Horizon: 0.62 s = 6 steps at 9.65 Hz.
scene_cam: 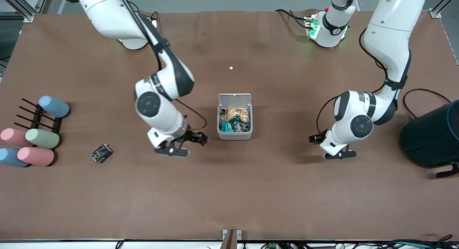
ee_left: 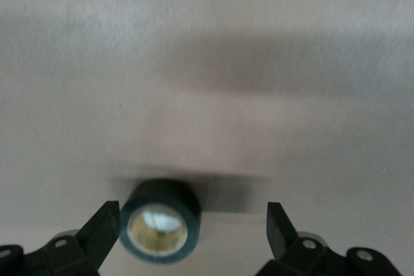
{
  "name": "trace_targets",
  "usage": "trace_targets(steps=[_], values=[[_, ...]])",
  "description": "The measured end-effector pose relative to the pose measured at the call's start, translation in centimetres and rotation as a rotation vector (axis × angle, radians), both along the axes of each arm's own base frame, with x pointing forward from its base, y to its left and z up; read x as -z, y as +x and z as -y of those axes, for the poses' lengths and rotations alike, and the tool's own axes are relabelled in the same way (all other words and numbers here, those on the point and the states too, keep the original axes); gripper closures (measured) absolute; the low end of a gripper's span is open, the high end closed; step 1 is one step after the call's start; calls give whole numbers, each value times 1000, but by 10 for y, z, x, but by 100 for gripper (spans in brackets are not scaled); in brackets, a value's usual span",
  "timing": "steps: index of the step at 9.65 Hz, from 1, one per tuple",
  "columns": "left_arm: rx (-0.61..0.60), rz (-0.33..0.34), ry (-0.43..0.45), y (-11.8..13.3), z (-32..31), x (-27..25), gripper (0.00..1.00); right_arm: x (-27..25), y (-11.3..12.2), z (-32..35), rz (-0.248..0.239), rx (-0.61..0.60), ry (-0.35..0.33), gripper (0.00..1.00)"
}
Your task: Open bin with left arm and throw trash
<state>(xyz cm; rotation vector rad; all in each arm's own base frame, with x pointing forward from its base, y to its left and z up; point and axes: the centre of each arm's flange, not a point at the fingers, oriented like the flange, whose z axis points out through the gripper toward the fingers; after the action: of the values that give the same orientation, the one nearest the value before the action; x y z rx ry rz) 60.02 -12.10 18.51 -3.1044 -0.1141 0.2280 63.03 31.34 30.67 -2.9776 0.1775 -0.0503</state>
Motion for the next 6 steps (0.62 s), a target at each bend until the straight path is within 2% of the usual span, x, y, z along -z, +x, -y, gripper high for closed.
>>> trace_targets(steps=[1,4,6], values=[[-4,-8,2,-4,-5,0,0,10,3,30,-7,-40,-13,4],[-5,-19,3,-7,-19,2,3,44,8,123,46,-114,-34,4],[-3,-25,4,-10,-18,5,16,53,11,181,50,-174,-49,4]])
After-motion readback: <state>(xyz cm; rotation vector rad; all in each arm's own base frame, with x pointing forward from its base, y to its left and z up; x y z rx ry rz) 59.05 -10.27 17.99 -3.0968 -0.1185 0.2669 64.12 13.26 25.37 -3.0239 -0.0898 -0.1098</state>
